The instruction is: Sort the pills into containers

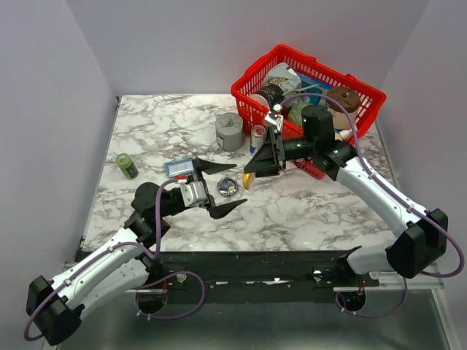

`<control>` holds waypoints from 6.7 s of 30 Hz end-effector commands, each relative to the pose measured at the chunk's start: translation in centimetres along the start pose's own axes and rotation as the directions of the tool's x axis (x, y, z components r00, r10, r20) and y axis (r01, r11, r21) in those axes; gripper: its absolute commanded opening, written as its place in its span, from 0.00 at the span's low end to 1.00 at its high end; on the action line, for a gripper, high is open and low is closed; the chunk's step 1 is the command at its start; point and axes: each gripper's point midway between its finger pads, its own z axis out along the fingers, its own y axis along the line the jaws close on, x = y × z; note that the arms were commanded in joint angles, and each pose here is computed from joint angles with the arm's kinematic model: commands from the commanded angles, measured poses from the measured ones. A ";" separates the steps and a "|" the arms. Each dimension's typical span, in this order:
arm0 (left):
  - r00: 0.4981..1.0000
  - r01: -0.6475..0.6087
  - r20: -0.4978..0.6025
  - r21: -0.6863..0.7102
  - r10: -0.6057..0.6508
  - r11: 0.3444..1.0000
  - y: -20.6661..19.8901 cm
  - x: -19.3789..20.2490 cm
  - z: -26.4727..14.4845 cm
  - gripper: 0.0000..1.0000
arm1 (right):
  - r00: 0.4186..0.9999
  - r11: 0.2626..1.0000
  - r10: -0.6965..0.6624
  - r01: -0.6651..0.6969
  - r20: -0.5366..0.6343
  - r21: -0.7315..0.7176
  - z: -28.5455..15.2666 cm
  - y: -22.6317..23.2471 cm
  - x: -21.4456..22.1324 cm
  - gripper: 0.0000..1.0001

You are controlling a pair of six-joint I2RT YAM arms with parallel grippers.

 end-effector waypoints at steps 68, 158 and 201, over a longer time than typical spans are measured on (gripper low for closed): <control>0.958 0.272 -0.006 0.345 -0.288 0.898 -2.0 -1.9 1.6 0.48 | 0.964 0.971 -0.203 0.177 -0.171 -0.158 1.1 3.1 3.9 0.68; 0.543 0.824 0.162 0.086 -0.824 0.560 4.4 -2.2 1.6 0.24 | -0.175 -0.174 -0.985 0.968 0.015 -0.178 1.6 3.9 -0.7 1.00; 0.505 0.825 0.188 0.184 -0.843 0.535 4.2 -4.3 -0.1 0.24 | -0.089 -0.133 -0.982 0.951 0.167 -0.278 0.8 7.8 1.4 0.43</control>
